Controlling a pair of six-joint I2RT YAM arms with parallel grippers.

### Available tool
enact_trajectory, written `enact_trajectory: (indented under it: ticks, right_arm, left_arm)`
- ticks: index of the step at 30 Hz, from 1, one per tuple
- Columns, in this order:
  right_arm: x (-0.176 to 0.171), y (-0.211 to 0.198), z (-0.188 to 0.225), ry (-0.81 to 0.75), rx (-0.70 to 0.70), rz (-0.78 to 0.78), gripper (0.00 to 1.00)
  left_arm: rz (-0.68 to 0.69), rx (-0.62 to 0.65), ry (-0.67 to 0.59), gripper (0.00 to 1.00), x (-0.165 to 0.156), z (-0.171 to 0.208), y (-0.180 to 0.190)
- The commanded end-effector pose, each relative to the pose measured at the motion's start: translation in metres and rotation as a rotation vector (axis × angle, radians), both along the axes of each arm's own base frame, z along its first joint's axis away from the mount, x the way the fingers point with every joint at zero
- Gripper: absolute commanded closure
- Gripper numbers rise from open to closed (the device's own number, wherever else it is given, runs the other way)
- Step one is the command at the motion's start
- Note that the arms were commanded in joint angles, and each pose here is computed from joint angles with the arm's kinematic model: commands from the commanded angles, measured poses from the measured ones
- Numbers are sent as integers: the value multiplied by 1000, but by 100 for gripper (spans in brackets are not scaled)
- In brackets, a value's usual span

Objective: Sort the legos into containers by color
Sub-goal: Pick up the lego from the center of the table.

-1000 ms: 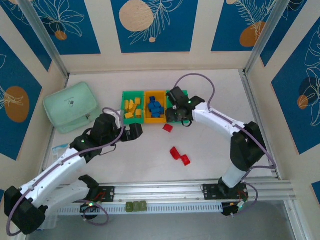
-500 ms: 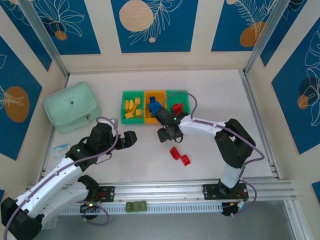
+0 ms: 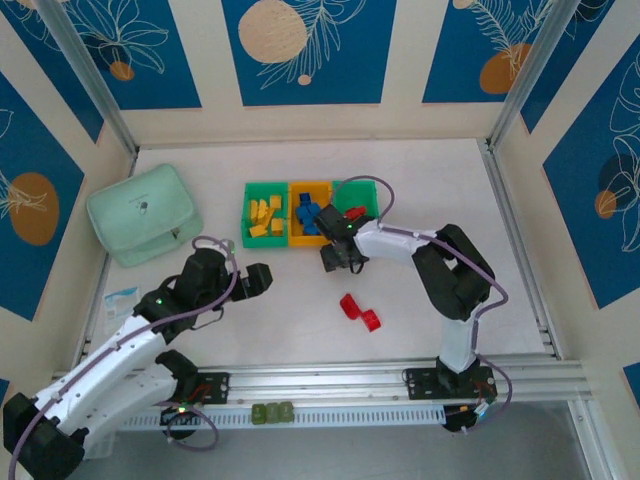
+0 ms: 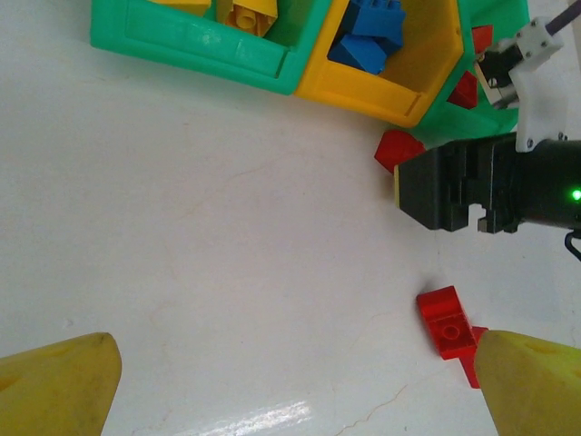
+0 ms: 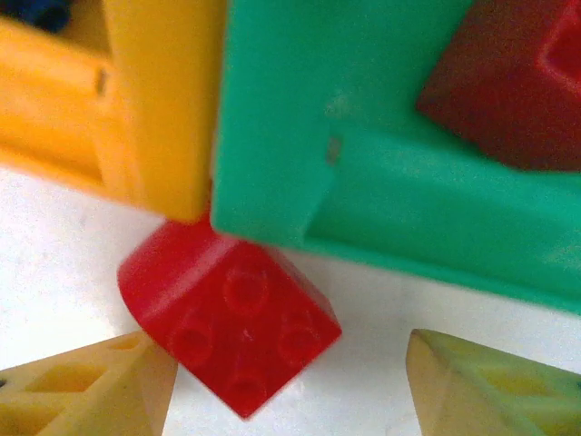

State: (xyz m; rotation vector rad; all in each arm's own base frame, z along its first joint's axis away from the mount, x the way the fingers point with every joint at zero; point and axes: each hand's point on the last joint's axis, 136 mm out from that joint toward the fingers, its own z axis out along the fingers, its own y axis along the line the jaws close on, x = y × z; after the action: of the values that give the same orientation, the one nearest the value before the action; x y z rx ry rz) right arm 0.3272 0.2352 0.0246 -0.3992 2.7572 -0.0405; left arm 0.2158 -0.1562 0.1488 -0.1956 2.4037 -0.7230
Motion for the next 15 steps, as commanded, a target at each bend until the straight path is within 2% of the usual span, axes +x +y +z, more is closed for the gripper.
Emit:
enact_trajectory:
  ticks: [1,8,15]
  right_arm:
    - [15,9,4,-35,7,26,33]
    - [13,21,-1,-21,20,79,44]
    - [-4,33,-1,-9,6,115,56]
  left_arm:
    - [26,8,0,1,4,-2,4]
    - [29,17,7,1,4,-4,6]
    - [30,15,4,1,5,-4,7]
